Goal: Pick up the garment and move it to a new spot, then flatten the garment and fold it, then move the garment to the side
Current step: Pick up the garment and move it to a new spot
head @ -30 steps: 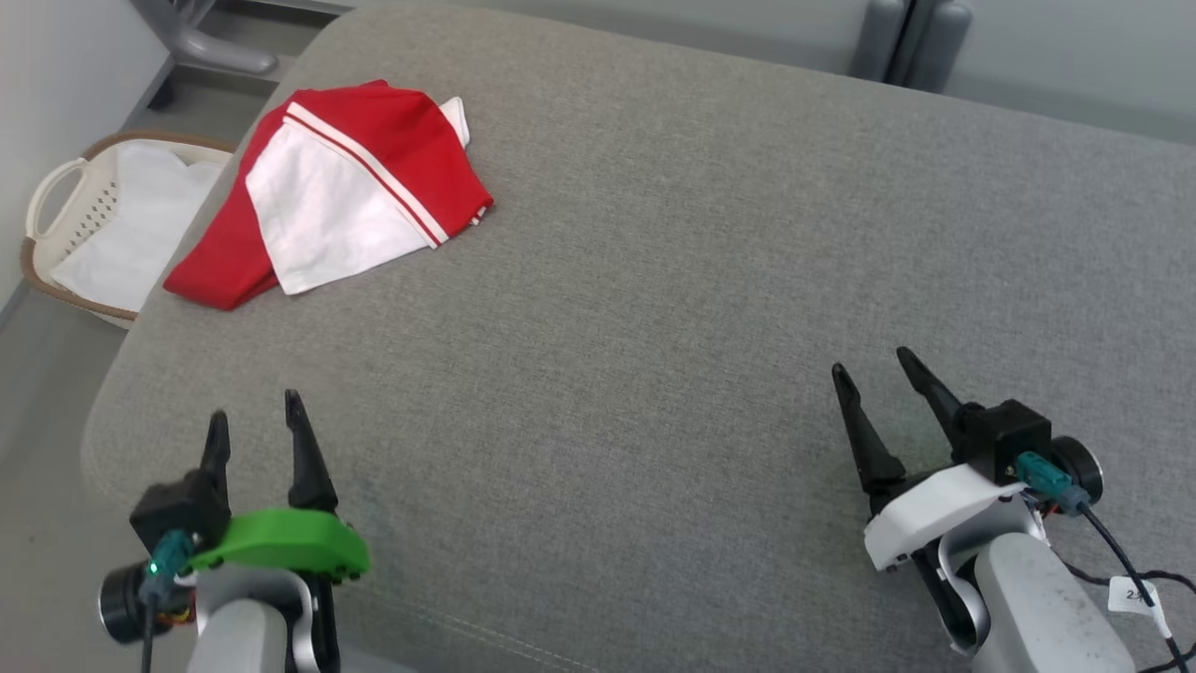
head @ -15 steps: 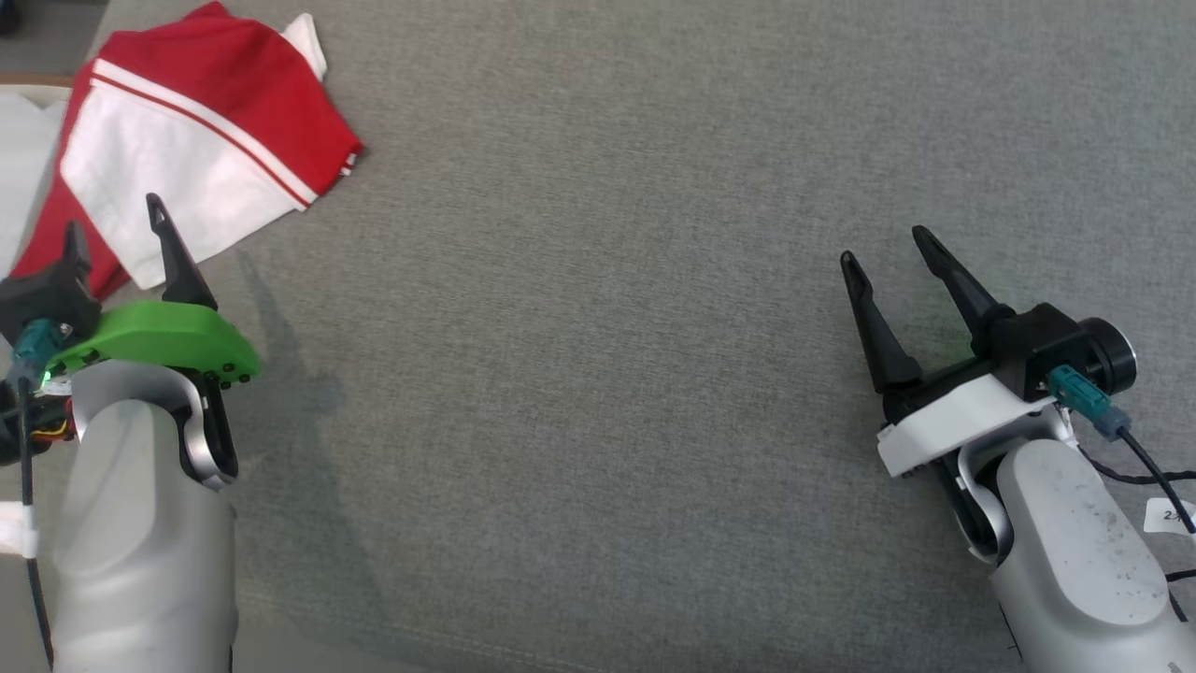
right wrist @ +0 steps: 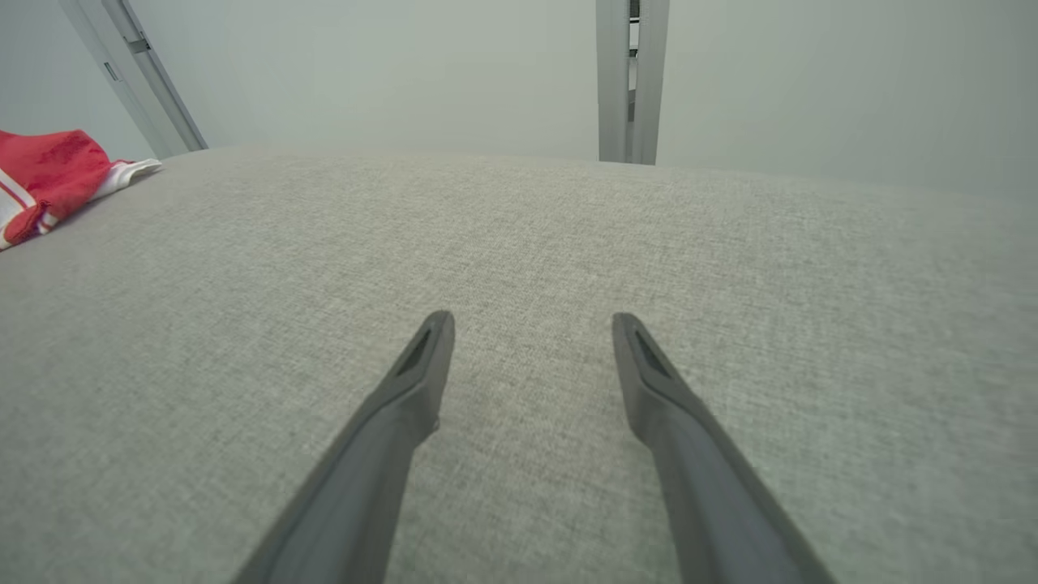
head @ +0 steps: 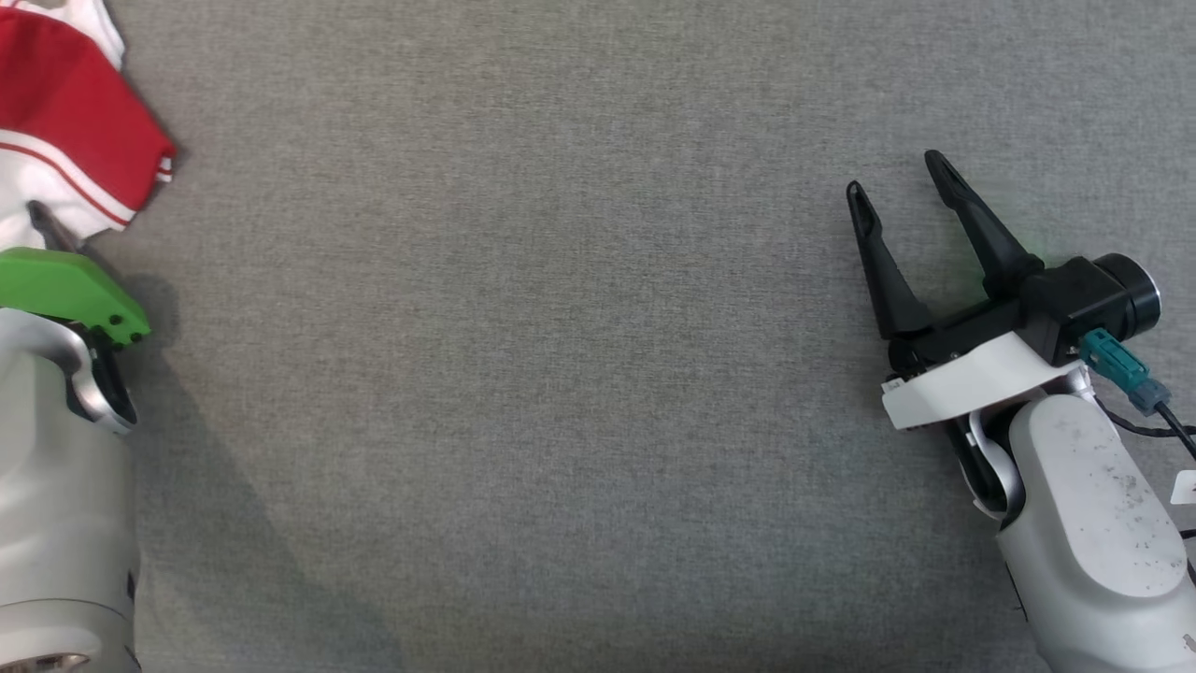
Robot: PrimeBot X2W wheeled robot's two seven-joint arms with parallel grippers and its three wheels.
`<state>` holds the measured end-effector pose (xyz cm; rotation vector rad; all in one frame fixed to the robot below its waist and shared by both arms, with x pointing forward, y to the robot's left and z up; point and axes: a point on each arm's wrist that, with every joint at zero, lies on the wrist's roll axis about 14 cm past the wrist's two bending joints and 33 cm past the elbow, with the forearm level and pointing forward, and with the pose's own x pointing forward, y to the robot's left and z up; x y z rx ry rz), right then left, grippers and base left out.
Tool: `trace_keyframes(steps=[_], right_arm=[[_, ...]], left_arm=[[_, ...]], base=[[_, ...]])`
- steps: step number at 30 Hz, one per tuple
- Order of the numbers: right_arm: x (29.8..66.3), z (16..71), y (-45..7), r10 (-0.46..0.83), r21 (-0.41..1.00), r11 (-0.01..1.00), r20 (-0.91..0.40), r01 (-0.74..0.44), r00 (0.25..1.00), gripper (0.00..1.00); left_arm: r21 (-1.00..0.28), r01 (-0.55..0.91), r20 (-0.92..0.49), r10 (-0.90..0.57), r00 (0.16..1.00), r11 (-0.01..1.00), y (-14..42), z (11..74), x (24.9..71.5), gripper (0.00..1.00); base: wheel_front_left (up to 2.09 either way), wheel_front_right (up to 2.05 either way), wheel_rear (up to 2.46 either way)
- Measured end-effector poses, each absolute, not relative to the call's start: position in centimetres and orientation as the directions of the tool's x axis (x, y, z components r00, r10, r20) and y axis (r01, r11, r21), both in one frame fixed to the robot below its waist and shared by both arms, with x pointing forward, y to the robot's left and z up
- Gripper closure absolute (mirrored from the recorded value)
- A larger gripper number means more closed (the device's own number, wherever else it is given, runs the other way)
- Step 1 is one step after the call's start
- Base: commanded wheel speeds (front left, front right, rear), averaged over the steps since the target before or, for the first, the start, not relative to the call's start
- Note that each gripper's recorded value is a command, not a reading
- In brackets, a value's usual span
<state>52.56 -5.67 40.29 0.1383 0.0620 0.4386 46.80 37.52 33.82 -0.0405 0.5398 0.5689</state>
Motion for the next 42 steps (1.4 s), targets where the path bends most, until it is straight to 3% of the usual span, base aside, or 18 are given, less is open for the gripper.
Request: trace_keyframes(steps=[1,6,10,16,21,27,34,42], right_arm=[[52.6,40.2,-6.0,0.419,0.145,0.900,-0.033,-0.411,0.907,0.00],[52.5,39.9,-7.4,0.385,0.141,0.916,-0.047,-0.375,0.922,0.00],[52.1,40.2,-7.8,0.371,0.141,0.922,-0.054,-0.360,0.927,0.00],[51.0,41.7,-7.2,0.368,0.157,0.921,-0.043,-0.357,0.929,0.00],[50.1,43.5,-7.1,0.359,0.163,0.922,-0.019,-0.352,0.933,0.00],[48.6,45.0,-8.1,0.328,0.162,0.933,-0.007,-0.323,0.945,0.00],[46.7,46.2,-10.9,0.257,0.152,0.955,-0.004,-0.253,0.966,0.00],[44.1,46.8,-14.6,0.164,0.145,0.976,-0.016,-0.160,0.986,0.00]], left_arm=[[0.111,-0.514,-0.504,0.494,0.708,0.851,37.4,33.5,47.0,1.00],[0.106,-0.469,-0.486,0.458,0.745,0.877,36.2,33.2,48.2,1.00],[0.093,-0.395,-0.414,0.396,0.819,0.914,34.9,35.5,50.1,1.00],[0.074,-0.249,-0.115,0.256,0.960,0.966,31.6,45.9,55.5,1.00],[0.051,-0.103,0.064,0.100,0.993,0.993,26.1,52.0,56.7,1.00],[0.014,0.089,0.151,-0.090,0.984,0.996,18.3,54.8,56.2,1.00],[-0.051,0.346,0.103,-0.339,0.935,0.937,8.0,52.5,54.1,1.00],[-0.183,0.567,0.037,-0.571,0.820,0.803,-2.6,49.6,49.0,1.00]], base=[[0.00,0.00,0.00],[0.00,0.00,0.00],[0.00,0.00,0.00],[0.00,0.00,0.00],[0.00,0.00,0.00],[0.00,0.00,0.00],[0.00,0.00,0.00],[0.00,0.00,0.00]])
